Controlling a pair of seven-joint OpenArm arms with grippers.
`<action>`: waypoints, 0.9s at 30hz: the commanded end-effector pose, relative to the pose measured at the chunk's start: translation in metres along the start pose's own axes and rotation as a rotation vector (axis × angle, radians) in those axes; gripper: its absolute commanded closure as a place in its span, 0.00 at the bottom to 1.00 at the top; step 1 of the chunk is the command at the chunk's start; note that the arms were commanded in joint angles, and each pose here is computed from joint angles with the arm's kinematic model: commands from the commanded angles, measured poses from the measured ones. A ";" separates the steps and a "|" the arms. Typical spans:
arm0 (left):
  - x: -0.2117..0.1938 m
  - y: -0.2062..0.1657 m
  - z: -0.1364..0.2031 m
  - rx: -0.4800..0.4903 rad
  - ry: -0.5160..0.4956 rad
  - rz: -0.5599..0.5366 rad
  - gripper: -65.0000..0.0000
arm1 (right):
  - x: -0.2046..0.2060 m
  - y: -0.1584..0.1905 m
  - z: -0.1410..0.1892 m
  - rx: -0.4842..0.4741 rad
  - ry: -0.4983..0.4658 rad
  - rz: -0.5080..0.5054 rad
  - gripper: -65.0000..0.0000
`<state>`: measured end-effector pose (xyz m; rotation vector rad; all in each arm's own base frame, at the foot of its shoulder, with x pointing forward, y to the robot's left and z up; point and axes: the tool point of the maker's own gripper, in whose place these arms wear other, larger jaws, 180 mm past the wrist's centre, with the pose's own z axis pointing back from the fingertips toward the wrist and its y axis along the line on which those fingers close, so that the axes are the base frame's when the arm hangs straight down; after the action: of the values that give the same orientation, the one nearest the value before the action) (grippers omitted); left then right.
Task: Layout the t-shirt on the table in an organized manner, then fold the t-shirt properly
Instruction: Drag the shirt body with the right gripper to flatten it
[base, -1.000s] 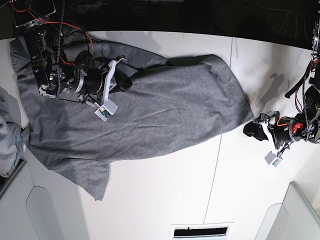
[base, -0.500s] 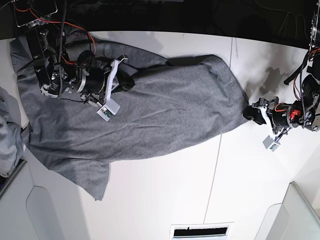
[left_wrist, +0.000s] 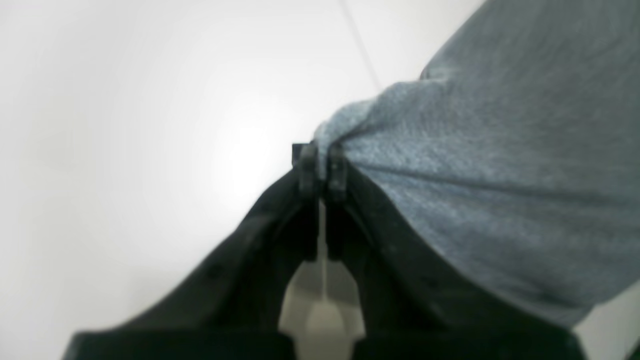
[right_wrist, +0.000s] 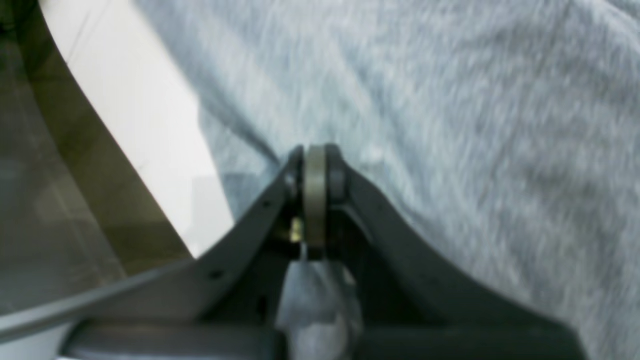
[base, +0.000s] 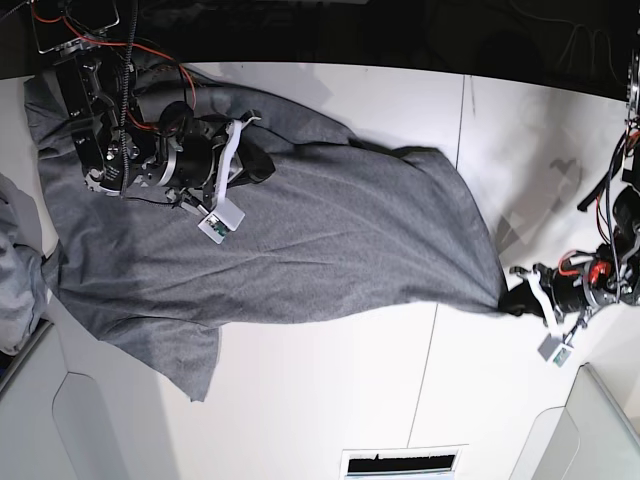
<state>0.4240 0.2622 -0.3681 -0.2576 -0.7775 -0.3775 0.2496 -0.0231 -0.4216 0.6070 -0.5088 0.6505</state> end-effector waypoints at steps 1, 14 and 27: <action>0.038 0.012 0.012 0.023 -0.081 -0.030 1.00 | 0.017 0.005 0.003 0.021 -0.060 -0.002 1.00; 0.147 0.008 0.025 0.026 -0.233 -0.099 1.00 | 0.049 0.052 -0.035 0.089 -0.142 -0.006 1.00; 0.152 -0.023 0.003 -0.031 -0.226 -0.108 1.00 | -0.004 0.044 -0.095 0.030 0.070 0.029 1.00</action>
<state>0.4983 0.2038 -0.2857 -0.2924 -0.9289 -0.4649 0.2395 0.0730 -0.4704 0.6539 -0.4673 0.6873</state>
